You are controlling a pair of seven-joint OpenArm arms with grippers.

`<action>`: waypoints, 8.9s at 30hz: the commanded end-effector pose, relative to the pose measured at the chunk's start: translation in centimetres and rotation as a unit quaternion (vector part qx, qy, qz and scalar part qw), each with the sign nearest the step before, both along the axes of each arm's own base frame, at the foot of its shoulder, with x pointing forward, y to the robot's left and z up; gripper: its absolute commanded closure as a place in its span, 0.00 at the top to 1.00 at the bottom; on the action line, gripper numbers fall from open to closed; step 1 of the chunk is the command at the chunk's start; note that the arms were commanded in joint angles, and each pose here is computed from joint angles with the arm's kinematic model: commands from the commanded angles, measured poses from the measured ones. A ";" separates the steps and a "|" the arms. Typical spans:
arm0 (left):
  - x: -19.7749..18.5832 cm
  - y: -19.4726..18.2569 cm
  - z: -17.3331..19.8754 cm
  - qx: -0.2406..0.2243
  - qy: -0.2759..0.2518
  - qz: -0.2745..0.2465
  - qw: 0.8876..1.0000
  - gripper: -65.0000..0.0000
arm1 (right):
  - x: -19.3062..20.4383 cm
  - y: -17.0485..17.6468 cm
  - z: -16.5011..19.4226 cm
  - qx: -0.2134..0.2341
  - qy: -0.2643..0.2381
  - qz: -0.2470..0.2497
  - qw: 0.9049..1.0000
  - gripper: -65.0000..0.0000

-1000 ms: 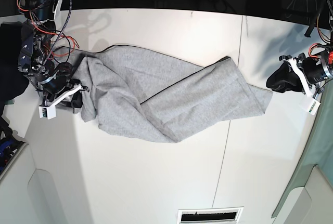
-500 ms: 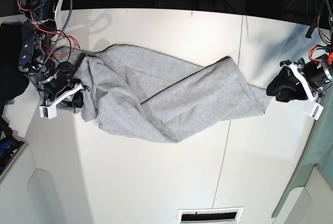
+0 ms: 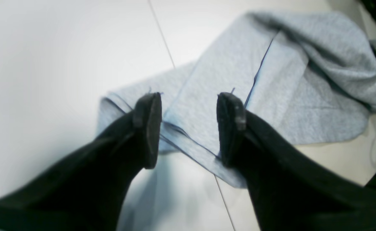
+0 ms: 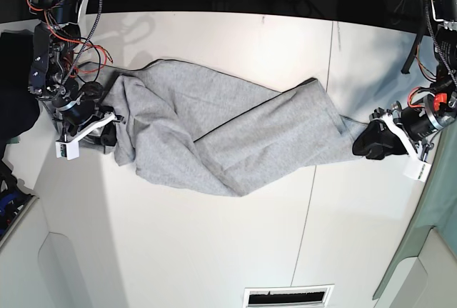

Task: Layout the t-shirt on the table in an organized manner, then fold the t-shirt properly
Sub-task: 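Grasp the t-shirt's twisted end with the left gripper, then lift the t-shirt with both grippers, stretch it, and lay it flat, then grasp the t-shirt's hem corners with both grippers, then pull the hem corners apart to spread the t-shirt body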

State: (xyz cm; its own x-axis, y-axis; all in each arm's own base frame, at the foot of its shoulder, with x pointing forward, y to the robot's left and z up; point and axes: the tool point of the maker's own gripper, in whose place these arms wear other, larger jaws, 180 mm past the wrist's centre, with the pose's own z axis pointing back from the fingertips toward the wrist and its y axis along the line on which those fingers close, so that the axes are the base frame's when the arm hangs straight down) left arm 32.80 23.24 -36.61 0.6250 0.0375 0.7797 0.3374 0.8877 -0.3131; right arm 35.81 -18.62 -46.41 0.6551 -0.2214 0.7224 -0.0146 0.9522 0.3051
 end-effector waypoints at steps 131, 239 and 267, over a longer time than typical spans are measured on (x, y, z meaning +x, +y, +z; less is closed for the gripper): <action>3.7 3.7 16.5 0.132 -0.246 0.003 0.960 0.00 | 5.5 -0.9 22.4 -0.088 -0.267 0.032 0.959 0.00; 19.8 3.6 8.0 0.291 -0.167 0.079 0.939 0.00 | -15.2 24.0 1.6 0.034 0.066 0.356 0.932 0.00; 9.9 5.0 -1.1 0.275 0.014 -0.002 0.961 0.40 | -2.4 17.0 10.5 0.001 -0.108 0.204 0.973 0.41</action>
